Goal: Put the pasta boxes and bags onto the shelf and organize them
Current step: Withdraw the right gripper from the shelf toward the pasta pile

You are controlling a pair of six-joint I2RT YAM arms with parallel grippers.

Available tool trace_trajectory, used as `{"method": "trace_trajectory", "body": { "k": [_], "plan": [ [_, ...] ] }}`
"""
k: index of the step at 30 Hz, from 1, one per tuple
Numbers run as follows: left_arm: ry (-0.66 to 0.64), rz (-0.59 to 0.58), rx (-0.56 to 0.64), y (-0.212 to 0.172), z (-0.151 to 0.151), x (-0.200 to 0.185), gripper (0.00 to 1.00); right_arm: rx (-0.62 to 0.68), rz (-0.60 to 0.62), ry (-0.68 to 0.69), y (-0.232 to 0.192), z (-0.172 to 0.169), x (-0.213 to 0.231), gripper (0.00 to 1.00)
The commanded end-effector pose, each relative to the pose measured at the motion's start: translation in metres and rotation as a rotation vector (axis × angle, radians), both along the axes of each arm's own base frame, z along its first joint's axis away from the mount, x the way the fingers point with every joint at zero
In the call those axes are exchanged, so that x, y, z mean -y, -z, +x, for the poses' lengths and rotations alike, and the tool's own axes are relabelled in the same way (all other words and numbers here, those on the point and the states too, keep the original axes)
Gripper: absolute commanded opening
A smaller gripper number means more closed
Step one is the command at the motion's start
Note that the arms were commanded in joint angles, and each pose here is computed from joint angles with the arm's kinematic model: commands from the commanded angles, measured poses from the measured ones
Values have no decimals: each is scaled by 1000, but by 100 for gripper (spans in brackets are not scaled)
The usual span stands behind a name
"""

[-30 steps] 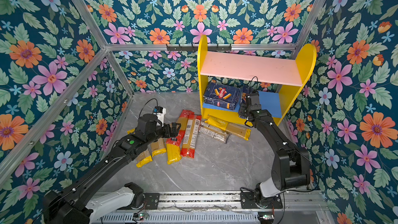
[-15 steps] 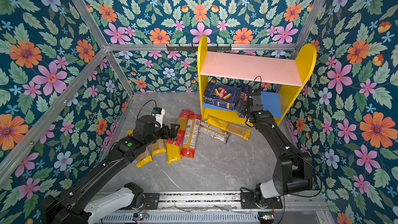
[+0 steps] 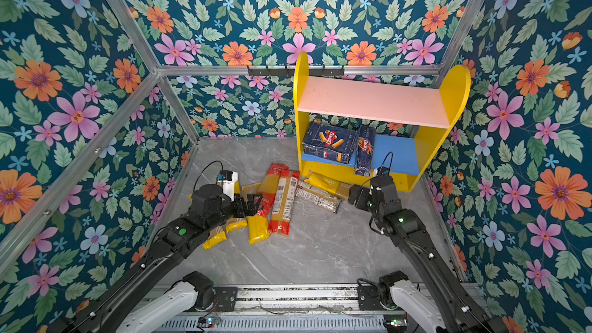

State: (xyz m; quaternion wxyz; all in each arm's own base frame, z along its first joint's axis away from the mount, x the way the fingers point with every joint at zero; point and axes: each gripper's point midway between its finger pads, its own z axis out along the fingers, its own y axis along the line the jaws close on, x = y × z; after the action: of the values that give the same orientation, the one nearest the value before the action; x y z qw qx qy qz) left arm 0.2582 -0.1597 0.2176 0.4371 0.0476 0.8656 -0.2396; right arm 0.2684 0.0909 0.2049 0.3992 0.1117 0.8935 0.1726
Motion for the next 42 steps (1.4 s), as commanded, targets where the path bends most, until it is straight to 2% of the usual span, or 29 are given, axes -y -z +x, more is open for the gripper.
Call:
{"method": "trace_trajectory", "body": {
  "k": [1, 6, 10, 15, 21, 27, 32, 36, 42],
  "plan": [
    [-10, -35, -20, 7, -6, -1, 100, -65, -4, 6, 20, -32, -9, 95],
    [11, -105, -47, 19, -20, 1, 100, -72, -32, -38, 42, -67, -38, 95],
    [0, -114, -56, 27, -31, -6, 100, -53, -42, -89, 53, -87, -70, 95],
    [-15, -113, -62, 31, -40, -14, 100, -55, -114, -169, 70, -106, -124, 96],
    [-8, -129, -52, 22, -44, -15, 99, -64, -214, -226, 81, -112, -193, 97],
    [-39, -115, -19, 17, -41, -21, 100, -46, -301, -278, 85, -103, -250, 99],
    [-42, -39, -55, 27, -27, -17, 98, -82, -251, -285, 90, -87, -260, 99],
    [-56, 35, -108, 46, -7, -11, 95, -136, -199, -287, 105, -76, -250, 99],
    [-73, 48, -129, 60, 22, 5, 92, -184, -186, -301, 123, -64, -241, 99]
  ]
}}
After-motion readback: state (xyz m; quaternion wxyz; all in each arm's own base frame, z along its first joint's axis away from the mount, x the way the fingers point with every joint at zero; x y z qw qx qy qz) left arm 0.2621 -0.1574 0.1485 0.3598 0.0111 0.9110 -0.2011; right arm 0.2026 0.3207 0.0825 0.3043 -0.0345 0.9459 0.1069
